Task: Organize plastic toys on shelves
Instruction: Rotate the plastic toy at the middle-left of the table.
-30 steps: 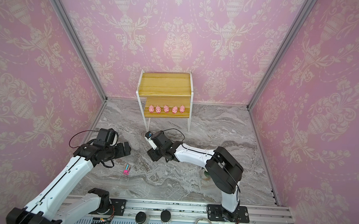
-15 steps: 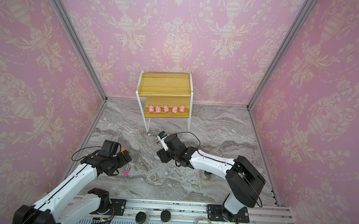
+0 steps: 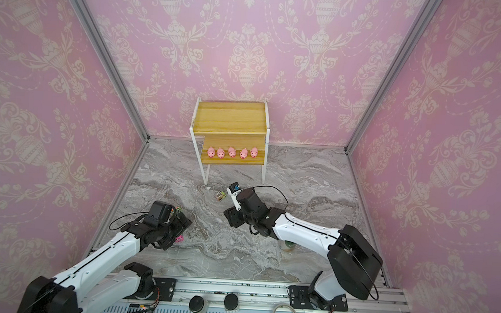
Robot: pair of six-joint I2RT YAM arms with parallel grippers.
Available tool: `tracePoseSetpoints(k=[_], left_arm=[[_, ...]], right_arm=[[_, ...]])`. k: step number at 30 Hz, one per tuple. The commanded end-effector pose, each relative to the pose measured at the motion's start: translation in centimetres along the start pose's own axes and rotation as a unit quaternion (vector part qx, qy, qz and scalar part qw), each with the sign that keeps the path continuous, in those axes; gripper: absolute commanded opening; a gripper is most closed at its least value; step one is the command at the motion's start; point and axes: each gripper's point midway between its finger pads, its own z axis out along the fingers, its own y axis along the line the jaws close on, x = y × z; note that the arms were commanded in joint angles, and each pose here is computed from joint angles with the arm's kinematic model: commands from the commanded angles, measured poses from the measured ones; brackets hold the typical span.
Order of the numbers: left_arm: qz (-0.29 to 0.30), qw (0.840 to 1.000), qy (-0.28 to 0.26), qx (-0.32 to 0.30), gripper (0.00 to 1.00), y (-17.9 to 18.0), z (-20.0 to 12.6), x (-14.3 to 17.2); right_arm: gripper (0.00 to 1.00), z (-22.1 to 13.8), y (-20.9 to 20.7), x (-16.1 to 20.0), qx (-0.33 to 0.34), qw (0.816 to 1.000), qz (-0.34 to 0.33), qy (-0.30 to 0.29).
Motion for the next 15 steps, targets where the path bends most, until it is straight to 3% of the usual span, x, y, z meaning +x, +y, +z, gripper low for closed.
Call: tracePoseSetpoints(k=[1,7,15], left_arm=[[-0.031,0.999,0.02,0.023,0.98,-0.9,0.8,1.1],[-0.01,0.999,0.026,0.036,0.98,-3.0,1.6,1.2],[0.057,0.997,0.054,0.017,0.99,-3.2,1.4,1.9]], right_arm=[[0.65,-0.9,-0.7,-0.1,0.012,1.0,0.016,-0.009],[0.65,-1.1,-0.9,0.7,0.008,1.0,0.017,-0.005],[0.65,0.0,1.9,1.4,-0.057,0.998,-0.025,-0.015]])
